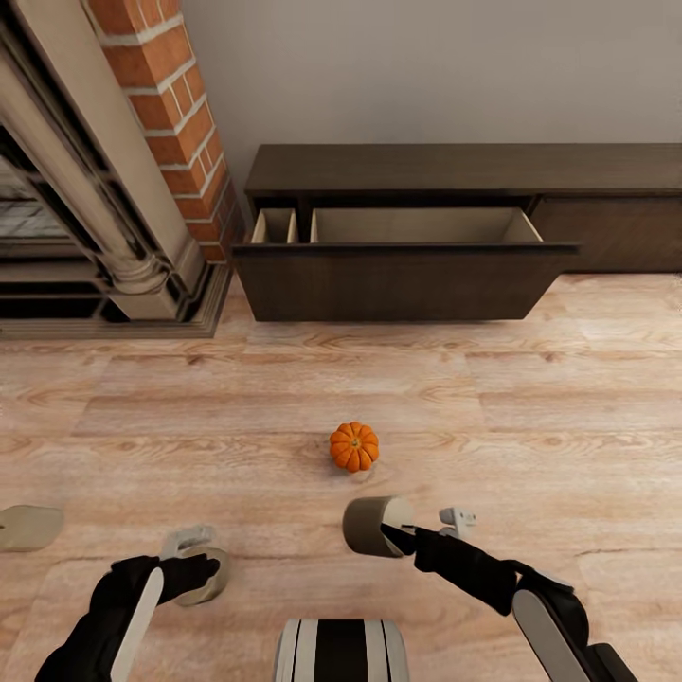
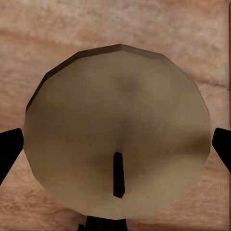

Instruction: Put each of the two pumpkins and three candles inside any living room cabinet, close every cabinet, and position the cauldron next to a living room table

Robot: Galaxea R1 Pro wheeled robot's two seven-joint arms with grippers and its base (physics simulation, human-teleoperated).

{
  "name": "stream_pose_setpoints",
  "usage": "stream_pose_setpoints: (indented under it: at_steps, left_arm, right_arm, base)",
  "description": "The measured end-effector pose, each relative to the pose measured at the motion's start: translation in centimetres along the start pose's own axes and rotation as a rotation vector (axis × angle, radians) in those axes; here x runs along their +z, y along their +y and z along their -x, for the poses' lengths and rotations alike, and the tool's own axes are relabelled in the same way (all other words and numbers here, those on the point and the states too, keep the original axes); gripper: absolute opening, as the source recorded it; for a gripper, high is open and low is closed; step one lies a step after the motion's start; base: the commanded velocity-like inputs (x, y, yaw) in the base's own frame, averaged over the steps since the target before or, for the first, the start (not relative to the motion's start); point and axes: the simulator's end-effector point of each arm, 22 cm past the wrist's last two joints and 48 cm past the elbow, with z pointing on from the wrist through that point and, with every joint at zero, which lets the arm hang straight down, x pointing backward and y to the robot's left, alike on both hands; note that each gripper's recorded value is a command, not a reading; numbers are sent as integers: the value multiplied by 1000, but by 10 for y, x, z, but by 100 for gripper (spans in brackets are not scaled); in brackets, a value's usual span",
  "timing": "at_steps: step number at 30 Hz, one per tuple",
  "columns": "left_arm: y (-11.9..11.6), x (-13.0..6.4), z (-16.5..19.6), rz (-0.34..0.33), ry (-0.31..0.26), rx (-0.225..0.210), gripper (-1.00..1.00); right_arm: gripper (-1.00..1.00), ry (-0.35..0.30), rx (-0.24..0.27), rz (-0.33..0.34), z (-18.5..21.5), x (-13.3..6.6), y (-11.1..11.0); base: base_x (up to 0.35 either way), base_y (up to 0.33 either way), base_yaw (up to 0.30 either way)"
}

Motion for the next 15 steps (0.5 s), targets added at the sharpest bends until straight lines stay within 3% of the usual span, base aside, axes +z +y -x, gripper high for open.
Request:
stream_pose_setpoints:
  at_steps: [4, 11, 15]
  left_arm:
    - [0, -7, 6, -3, -14, -2, -100]
    - [0, -19, 15, -6, -39, -7, -100]
    - [0, -25, 21, -9, -55, -9, -100]
  right_arm:
    - [-100, 22, -8, -35, -10, 8, 12]
    - [-100, 102, 7, -184, -33, 15, 10]
    - [-100, 121, 16, -256, -39, 16, 11]
  base:
    - [0, 0, 0]
    - [0, 0, 3]
    - [0, 0, 175]
